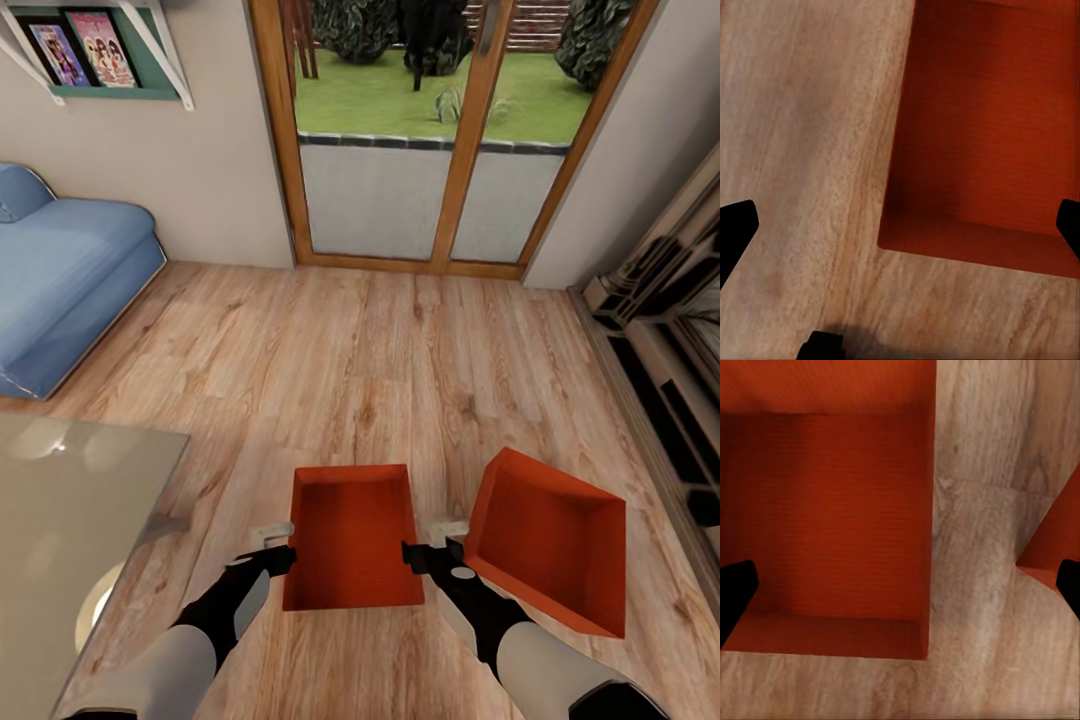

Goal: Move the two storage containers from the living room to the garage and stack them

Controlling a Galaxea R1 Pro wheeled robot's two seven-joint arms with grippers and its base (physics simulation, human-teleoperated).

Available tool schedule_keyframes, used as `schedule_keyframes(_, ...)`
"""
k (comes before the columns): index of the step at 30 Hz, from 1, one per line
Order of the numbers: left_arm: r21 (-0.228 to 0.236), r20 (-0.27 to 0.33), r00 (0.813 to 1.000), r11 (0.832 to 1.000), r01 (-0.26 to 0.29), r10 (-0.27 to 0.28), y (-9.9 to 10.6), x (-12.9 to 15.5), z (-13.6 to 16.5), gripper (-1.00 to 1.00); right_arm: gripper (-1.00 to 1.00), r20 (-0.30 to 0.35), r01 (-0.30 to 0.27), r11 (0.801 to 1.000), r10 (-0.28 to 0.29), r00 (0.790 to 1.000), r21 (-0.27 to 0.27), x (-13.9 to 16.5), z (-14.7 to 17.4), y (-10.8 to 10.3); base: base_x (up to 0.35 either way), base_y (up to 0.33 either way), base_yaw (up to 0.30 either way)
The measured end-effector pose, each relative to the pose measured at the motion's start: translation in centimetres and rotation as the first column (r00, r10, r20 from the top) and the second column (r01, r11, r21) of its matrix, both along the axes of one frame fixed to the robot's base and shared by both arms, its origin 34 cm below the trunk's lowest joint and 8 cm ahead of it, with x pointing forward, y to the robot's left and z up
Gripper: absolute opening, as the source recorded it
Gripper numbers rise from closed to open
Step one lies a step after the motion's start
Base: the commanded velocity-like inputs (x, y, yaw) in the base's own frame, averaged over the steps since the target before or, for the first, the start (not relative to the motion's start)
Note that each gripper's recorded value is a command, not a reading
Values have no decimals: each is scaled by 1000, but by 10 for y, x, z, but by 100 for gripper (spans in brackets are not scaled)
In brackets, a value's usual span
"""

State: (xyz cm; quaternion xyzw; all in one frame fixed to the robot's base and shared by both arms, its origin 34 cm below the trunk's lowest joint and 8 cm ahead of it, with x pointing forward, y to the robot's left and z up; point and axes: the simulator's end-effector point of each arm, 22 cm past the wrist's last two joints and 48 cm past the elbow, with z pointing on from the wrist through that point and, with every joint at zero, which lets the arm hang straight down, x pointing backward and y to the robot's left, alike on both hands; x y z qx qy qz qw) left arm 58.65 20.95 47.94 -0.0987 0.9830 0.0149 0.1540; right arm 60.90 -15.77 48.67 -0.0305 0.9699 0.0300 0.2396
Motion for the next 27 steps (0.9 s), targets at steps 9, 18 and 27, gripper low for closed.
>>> schedule_keyframes(9,-1,1,1000,1000,3,-3,-2,0,-14,100,100,-10,24,1000,-24,1000,5,-3,-16,-4,0,0,0)
schedule_keyframes(18,5,4,1000,1000,8,-8,0,2,-27,100,100,-19,19,1000,-19,1000,1,-7,-32,-4,0,0,0)
schedule_keyframes(27,6,5,1000,1000,5,-5,2,2,-42,100,100,-18,10,1000,-10,1000,0,-7,-47,-4,0,0,0)
